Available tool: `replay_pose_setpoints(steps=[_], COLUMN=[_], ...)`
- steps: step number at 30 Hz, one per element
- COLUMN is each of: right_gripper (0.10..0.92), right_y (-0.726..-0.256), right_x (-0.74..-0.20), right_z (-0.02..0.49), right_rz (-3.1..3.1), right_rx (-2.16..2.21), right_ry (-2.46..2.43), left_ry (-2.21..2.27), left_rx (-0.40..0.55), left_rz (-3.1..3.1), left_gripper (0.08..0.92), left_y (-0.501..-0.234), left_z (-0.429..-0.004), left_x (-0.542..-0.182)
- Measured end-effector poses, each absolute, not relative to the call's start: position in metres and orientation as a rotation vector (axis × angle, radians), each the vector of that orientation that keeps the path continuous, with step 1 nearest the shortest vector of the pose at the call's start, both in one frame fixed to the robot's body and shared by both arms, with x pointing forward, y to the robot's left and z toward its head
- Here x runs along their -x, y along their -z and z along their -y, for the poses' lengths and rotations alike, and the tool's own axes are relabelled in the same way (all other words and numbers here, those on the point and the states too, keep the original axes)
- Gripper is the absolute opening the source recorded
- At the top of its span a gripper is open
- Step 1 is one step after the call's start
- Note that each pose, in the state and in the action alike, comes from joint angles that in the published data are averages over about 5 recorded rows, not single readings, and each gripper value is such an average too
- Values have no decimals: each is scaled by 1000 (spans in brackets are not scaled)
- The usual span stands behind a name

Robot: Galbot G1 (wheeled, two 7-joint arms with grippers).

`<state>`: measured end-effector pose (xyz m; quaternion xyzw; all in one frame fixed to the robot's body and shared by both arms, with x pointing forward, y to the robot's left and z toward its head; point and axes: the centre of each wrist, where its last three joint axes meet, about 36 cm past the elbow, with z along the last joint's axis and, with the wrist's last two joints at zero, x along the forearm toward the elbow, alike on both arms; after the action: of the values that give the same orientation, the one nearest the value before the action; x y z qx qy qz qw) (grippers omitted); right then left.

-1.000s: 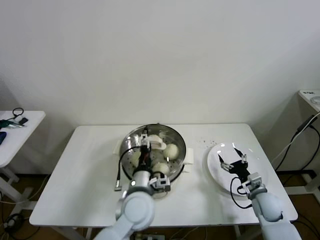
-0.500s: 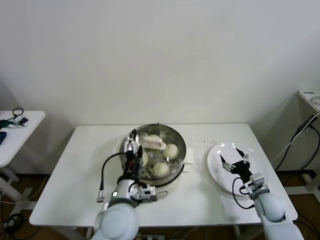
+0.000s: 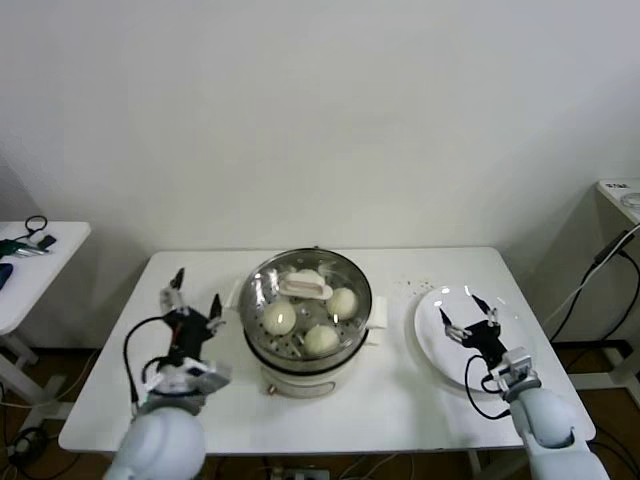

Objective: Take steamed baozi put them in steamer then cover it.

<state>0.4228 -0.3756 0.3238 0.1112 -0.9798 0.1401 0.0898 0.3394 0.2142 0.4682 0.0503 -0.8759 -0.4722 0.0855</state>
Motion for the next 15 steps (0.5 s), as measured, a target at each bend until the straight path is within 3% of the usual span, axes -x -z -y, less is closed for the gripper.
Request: replay_pose_setpoints(steps=[15], right_gripper=[823], right_y=[-325], right_x=[-407], right_z=[375], right_rz=[2962], right_rx=[-300], right_ry=[-382], left_ry=[724], left_rx=[-250], left_rz=[2957], left_gripper=[823], left_y=[-418], left_z=[-302], left_x=[-331])
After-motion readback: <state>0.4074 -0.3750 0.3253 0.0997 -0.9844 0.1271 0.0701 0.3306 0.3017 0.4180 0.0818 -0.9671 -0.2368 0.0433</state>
